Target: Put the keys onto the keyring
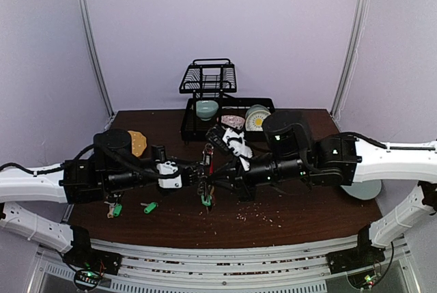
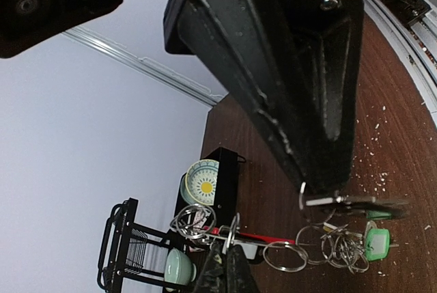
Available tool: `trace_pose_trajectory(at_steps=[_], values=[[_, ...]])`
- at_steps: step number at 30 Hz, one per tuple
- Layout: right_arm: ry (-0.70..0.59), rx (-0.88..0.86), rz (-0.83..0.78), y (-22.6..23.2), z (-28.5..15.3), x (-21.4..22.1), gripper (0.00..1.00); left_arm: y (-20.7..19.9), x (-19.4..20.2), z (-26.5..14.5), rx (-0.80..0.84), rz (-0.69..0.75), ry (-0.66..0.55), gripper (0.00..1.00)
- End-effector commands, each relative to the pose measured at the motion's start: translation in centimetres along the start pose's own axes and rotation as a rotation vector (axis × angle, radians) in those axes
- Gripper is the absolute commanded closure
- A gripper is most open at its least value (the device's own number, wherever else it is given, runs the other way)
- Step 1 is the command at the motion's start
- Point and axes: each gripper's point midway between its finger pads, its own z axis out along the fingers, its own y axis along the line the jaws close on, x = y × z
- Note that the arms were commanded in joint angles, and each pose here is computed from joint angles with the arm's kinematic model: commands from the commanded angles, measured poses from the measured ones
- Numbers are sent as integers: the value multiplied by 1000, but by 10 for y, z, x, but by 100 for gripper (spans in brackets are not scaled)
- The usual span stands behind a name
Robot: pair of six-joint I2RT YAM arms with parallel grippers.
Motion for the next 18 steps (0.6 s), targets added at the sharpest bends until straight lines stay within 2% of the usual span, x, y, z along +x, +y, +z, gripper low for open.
trace_pose_trajectory(at_steps=[1,7,18], values=[[-77,52,-33,-6,-7,-22,100,20,-22,-3,-70,-32,-86,100],[-119,111,-29,-20,-8,-25,100,20,-24,-3,-68,-41,-94,100],[-109,174,-29,-38,-7,-24,100,21,-28,-5,-64,-50,-116,100]])
